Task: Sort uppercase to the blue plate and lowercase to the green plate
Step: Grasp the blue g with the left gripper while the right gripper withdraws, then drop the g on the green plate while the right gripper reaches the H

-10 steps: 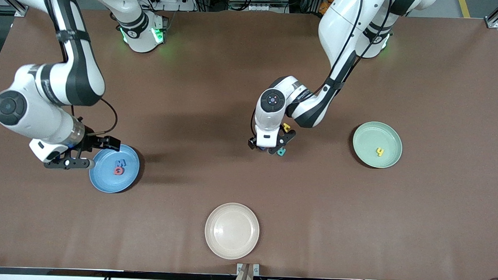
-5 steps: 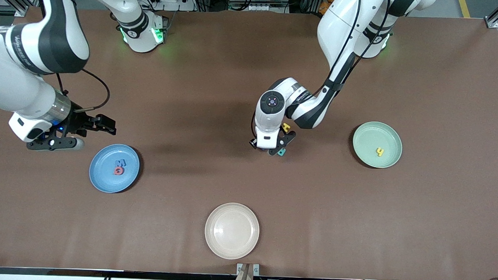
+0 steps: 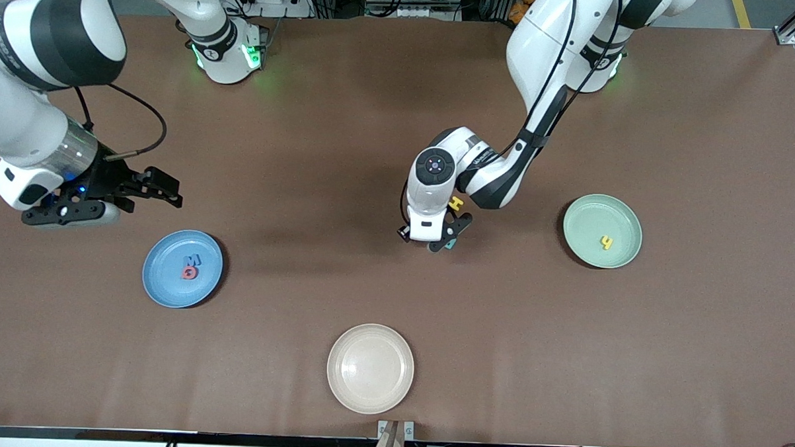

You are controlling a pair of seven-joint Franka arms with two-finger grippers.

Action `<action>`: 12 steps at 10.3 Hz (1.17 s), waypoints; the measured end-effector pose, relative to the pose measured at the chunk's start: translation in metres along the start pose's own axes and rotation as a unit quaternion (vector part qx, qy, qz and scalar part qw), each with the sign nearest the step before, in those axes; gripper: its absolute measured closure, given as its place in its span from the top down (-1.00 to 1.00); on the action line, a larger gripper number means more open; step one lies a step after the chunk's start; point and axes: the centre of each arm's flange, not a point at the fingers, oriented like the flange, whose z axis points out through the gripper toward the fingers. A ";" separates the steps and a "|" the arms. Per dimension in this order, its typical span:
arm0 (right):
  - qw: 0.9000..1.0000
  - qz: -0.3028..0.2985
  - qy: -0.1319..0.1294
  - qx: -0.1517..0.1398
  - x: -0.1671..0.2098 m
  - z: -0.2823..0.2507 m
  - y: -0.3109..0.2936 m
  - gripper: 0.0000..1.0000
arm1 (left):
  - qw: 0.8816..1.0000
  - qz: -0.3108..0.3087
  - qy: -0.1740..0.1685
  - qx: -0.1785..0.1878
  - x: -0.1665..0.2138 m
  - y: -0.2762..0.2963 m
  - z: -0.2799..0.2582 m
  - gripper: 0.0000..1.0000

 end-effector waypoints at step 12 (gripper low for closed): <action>0.999 -0.002 0.006 -0.035 0.001 -0.010 0.016 1.00 | 1.000 -0.002 0.000 0.004 0.002 0.001 0.007 -0.45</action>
